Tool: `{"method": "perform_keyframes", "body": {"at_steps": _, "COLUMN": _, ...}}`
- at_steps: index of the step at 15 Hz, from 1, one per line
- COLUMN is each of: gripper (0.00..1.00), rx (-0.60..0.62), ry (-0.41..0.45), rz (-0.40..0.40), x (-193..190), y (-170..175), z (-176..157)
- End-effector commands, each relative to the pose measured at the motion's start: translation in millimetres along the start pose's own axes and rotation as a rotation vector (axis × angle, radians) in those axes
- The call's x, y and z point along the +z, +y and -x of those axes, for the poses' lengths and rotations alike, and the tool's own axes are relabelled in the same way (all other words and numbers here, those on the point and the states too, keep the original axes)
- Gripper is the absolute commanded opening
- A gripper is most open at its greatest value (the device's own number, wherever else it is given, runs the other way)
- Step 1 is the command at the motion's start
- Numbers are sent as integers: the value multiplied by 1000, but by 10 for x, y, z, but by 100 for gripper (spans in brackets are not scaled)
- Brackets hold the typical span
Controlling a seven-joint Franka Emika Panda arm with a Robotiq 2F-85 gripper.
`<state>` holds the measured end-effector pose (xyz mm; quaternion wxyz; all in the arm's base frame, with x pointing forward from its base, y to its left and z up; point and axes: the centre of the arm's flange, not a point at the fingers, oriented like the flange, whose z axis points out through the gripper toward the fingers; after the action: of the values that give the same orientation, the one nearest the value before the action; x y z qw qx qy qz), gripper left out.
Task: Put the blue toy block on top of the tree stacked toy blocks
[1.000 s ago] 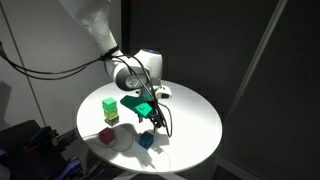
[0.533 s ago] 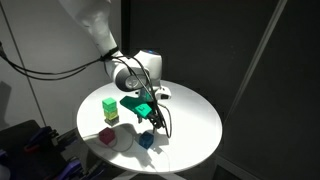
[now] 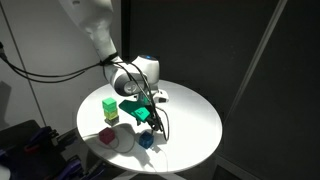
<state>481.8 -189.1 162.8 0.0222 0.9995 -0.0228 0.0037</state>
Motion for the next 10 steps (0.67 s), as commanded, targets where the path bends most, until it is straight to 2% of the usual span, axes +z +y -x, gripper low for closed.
{"method": "perform_keyframes", "body": {"at_steps": 1, "gripper": 100, "rx": 1, "ry": 23, "rz": 16, "x": 91, "y": 8, "z": -59}}
{"method": "perform_keyframes", "body": {"at_steps": 10, "gripper": 100, "rx": 1, "ry": 11, "rz": 24, "x": 304, "y": 23, "z": -148}}
